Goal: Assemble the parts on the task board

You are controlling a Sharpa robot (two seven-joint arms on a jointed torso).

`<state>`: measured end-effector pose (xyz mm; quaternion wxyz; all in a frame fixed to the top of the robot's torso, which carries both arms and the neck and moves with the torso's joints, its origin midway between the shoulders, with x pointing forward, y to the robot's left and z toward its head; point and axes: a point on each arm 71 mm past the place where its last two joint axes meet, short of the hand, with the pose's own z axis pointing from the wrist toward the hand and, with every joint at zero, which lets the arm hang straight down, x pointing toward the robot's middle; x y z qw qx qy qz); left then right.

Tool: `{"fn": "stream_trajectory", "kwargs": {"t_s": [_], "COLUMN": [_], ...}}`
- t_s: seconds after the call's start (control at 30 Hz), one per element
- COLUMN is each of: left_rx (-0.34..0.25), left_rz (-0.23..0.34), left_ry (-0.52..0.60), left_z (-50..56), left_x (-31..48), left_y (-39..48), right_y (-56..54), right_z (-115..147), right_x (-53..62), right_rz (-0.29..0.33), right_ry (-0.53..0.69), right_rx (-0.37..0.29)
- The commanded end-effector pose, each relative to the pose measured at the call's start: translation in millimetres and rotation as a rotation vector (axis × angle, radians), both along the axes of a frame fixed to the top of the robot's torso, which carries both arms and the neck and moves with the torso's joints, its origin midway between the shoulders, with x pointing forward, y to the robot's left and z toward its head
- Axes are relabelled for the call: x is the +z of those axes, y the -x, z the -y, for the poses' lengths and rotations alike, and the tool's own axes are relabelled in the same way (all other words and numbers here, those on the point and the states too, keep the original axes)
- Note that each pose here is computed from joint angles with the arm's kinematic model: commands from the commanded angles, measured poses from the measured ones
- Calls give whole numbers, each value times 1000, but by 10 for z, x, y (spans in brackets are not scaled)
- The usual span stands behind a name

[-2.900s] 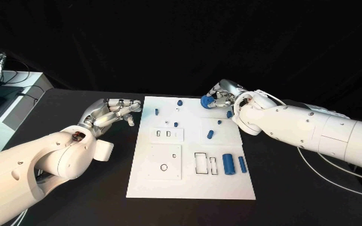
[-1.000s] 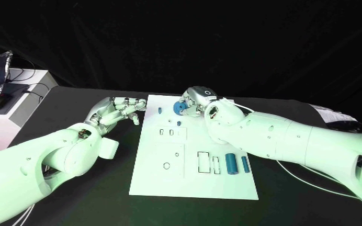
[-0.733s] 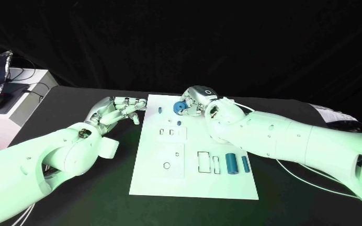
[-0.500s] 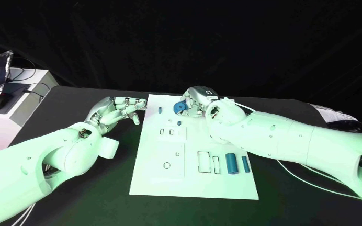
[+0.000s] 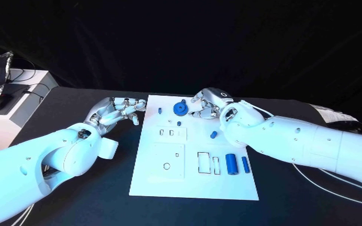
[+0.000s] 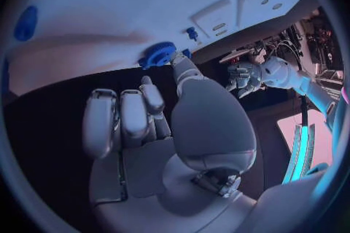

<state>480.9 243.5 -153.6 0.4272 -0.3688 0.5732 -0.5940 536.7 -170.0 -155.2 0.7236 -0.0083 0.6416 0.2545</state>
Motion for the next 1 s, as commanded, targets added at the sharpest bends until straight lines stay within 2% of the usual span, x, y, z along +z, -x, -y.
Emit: {"fn": "stream_trajectory", "kwargs": {"t_s": [0.03, 0.2, 0.33, 0.7, 1.0], "left_rx": [-16, -11, -9, -12, -16], "left_rz": [6, 7, 7, 5, 5], "left_ry": [3, 1, 0, 2, 4], "left_z": [10, -12, -20, -8, 14], "left_x": [11, 11, 9, 1, -1], "left_y": [8, 6, 3, -9, -12], "right_y": [57, 92, 85, -45, -171], "right_z": [119, 337, 359, 50, -177], "right_x": [64, 108, 101, 74, 0], "right_rz": [-28, -81, -121, -207, -239], "right_ry": [-105, -159, -184, -157, -98], "right_rx": [34, 30, 39, 73, 38]}}
